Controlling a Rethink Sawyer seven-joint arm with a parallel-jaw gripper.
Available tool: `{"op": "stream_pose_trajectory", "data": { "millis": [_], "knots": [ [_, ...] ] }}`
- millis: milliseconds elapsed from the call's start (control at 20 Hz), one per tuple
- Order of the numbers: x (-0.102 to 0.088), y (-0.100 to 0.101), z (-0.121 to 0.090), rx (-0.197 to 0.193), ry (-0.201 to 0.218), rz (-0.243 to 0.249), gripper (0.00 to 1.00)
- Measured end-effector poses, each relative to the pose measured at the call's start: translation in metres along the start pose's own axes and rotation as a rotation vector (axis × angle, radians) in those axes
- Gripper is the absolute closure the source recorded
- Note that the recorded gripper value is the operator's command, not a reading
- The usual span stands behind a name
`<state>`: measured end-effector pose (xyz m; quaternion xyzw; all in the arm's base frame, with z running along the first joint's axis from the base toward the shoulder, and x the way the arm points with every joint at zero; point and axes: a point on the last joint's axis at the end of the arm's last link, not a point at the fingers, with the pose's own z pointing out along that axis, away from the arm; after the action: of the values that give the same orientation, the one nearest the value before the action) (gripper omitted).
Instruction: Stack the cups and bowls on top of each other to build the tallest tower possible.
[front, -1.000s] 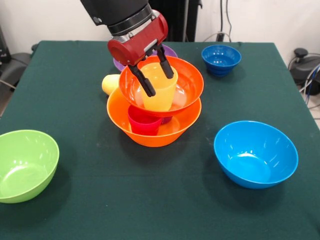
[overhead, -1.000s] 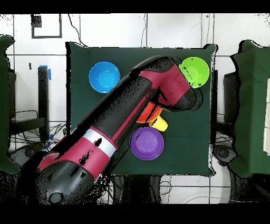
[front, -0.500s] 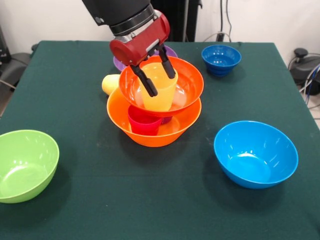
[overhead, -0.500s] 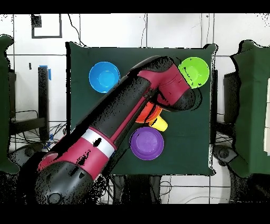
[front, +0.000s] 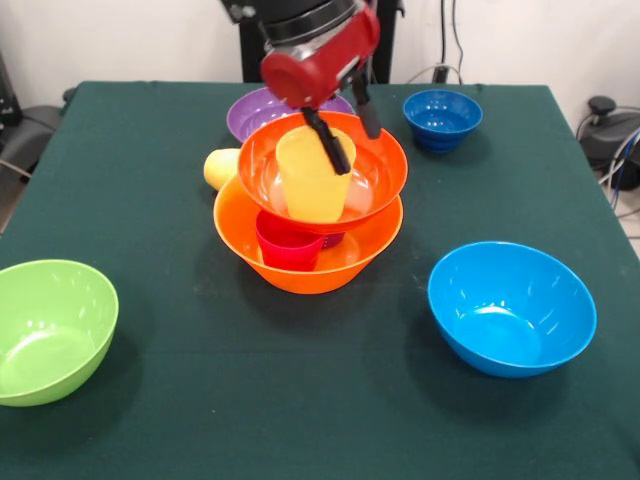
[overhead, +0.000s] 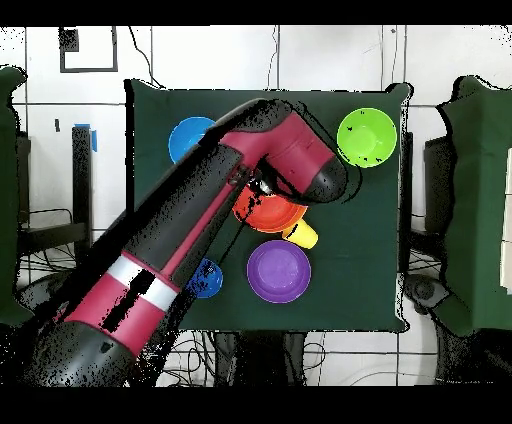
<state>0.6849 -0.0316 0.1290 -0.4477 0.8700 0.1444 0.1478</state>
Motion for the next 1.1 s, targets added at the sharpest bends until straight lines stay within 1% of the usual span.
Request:
{"op": "stream_pose_trajectory", "data": {
  "millis": [50,150,200,300,400,450,500,600,650,700,750,800,900,1000,1100],
  "knots": [
    [-0.004,0.001,-0.002,0.002,0.012,-0.012,0.00],
    [-0.022,0.004,-0.010,0.013,0.062,-0.063,0.00],
    [-0.027,0.005,-0.012,0.016,0.075,-0.078,0.00],
    [-0.051,0.007,-0.023,0.032,0.125,-0.141,0.00],
    [-0.070,0.008,-0.032,0.046,0.156,-0.187,0.00],
    [-0.076,0.008,-0.034,0.051,0.163,-0.201,0.00],
    [-0.091,0.008,-0.039,0.062,0.180,-0.234,0.00],
    [-0.108,0.009,-0.044,0.073,0.198,-0.271,0.00],
    [-0.113,0.009,-0.045,0.076,0.203,-0.281,0.00],
    [-0.123,0.008,-0.048,0.082,0.218,-0.307,0.00],
    [-0.128,0.007,-0.049,0.085,0.226,-0.318,0.00],
    [-0.136,0.005,-0.050,0.088,0.246,-0.342,0.00],
    [-0.153,0.002,-0.050,0.091,0.299,-0.397,0.00],
    [-0.166,0.000,-0.046,0.087,0.348,-0.443,0.00],
    [-0.174,-0.001,-0.039,0.081,0.377,-0.472,0.00]
  ]
}}
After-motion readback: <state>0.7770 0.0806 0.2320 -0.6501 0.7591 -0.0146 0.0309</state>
